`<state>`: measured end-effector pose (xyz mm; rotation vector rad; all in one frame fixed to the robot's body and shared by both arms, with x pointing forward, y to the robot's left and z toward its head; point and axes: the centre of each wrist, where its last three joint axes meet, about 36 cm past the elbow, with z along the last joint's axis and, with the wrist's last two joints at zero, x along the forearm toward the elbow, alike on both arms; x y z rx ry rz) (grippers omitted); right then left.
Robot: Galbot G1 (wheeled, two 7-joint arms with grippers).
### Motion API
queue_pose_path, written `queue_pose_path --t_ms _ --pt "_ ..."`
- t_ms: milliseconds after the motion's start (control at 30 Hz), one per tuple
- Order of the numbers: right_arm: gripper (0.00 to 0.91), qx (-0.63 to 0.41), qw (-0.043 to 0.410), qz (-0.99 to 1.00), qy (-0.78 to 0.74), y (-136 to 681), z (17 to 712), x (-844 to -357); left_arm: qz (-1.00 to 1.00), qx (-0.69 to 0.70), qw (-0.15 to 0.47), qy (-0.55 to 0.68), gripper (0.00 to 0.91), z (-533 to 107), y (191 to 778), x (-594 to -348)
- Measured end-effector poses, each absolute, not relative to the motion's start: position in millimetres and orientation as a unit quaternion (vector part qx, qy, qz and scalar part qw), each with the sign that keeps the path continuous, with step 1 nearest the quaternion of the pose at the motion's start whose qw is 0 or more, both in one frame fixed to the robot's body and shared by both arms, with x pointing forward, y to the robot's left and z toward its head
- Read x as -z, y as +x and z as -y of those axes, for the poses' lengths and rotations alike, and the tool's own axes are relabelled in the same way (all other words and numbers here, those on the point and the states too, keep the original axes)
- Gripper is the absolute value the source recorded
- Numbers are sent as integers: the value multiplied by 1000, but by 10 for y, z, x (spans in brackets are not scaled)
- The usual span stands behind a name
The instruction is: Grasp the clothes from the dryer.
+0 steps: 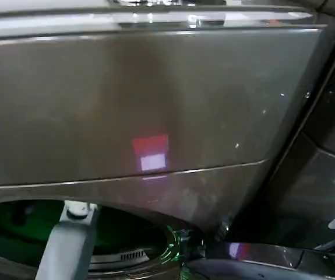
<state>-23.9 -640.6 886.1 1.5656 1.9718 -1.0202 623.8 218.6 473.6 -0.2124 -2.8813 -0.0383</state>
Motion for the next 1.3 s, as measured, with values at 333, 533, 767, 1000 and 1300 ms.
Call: queue_pose_path --t_ms 333,533,767,1000,1300 --pt "907 367 210 -709 564 -254 6408 -8844 979 35 175 -103 907 -2215 6619 -4760" --pt "907 367 208 -711 562 -231 6411 -8828 966 71 202 -144 907 -2282 6848 -4815" --pt "907 368 207 -711 563 -236 6413 -8828 940 147 223 -211 907 -2311 7048 -4809" --pt "907 369 206 -711 562 -231 6411 -8835 899 233 238 -284 907 -2318 7209 -4716" --pt "907 371 204 -711 561 -228 6398 -8823 829 342 250 -365 907 -2406 7403 -4655"
